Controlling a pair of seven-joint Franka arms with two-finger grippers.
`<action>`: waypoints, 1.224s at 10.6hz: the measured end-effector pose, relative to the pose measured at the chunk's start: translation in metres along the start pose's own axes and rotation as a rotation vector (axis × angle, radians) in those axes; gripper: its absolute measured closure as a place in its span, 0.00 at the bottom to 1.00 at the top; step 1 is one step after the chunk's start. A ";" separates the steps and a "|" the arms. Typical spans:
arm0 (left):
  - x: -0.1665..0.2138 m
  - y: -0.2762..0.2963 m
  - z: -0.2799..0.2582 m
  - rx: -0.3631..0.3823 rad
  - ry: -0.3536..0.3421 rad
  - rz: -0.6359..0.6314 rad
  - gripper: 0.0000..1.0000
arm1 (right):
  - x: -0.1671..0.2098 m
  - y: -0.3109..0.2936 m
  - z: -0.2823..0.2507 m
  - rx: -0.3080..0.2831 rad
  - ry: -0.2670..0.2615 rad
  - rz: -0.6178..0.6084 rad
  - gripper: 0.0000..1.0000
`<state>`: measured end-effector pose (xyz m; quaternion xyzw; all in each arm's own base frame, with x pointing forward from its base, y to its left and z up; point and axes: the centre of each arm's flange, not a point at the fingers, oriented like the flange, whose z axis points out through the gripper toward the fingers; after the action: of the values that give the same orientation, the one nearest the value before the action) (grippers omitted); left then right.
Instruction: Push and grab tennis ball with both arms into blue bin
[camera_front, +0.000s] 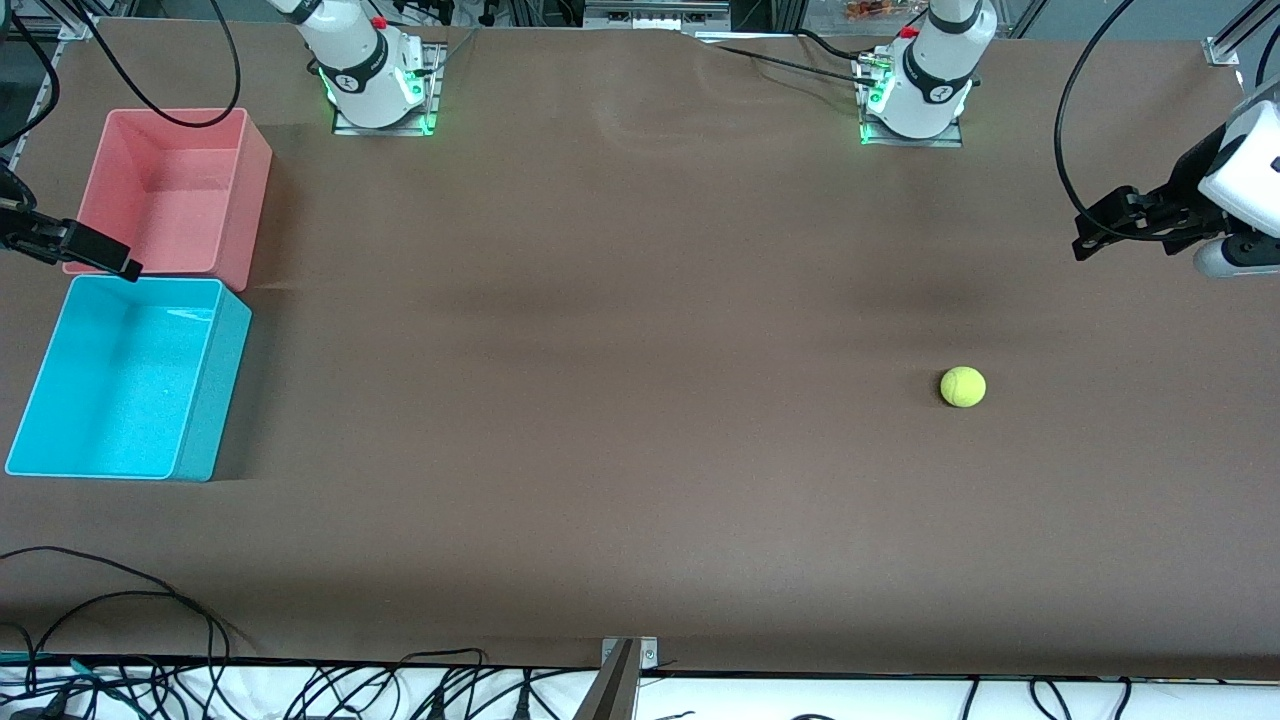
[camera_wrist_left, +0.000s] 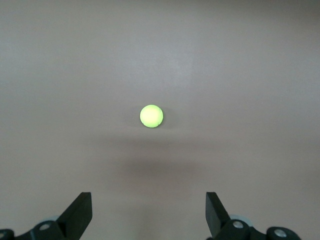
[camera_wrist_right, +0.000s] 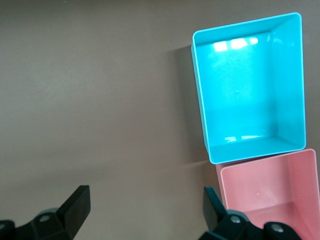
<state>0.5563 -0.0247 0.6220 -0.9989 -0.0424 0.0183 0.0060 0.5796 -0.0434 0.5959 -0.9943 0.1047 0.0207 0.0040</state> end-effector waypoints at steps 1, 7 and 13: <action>0.000 0.000 0.000 0.000 0.000 0.000 0.00 | 0.000 0.000 0.000 0.000 0.000 0.000 0.00; 0.000 -0.003 0.000 0.000 -0.002 -0.006 0.00 | 0.000 0.000 0.000 0.000 0.000 0.000 0.00; 0.001 -0.009 0.000 0.000 -0.002 -0.017 0.00 | 0.000 0.000 0.000 0.000 0.000 0.000 0.00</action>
<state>0.5563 -0.0158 0.6219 -0.9985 -0.0511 0.0195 0.0061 0.5796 -0.0433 0.5958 -0.9943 0.1047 0.0208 0.0040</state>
